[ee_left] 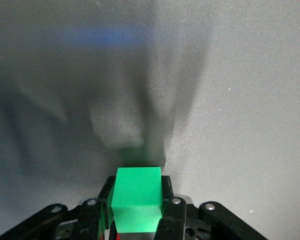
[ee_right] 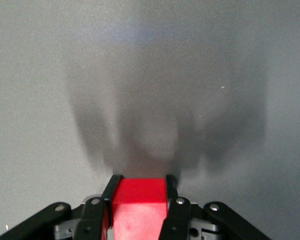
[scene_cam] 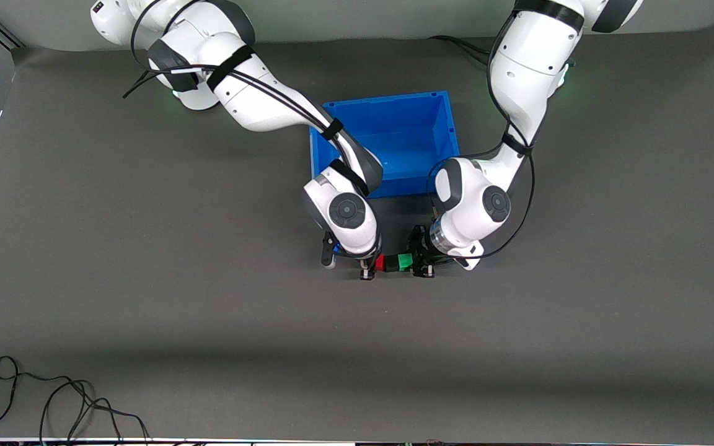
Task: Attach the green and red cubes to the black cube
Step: 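Press the red and green cubes against the black cube's sides, then open both grippers and release the cubes beside the black cube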
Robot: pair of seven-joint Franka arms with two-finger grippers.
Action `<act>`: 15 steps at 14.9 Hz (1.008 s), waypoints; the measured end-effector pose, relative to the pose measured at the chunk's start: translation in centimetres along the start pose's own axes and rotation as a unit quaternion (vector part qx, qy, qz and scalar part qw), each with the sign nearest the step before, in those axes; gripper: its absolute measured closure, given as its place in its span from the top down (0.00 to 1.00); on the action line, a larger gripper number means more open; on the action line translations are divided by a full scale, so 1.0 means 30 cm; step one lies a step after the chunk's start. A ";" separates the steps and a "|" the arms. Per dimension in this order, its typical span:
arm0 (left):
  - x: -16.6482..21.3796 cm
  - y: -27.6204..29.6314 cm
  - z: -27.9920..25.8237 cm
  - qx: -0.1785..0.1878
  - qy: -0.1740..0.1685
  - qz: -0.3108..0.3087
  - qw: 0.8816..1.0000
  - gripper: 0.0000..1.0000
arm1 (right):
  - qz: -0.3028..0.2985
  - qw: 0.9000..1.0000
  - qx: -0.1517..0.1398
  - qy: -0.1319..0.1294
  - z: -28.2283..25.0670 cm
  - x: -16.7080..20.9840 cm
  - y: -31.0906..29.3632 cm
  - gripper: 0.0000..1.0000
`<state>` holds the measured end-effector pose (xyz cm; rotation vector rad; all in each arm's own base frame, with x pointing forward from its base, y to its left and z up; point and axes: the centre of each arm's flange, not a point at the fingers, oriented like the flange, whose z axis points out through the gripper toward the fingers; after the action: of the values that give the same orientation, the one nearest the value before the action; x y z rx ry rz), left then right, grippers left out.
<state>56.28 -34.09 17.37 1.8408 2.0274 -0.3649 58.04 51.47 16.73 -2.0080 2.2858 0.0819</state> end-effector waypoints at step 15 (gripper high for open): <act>0.126 0.128 -0.087 -0.024 0.041 0.019 0.999 1.00 | -0.003 1.000 0.020 -0.008 -0.007 0.026 -0.049 0.61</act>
<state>59.55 -29.16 18.25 1.8912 2.0334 -0.2300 59.39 50.50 16.90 -1.9879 2.2531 0.0522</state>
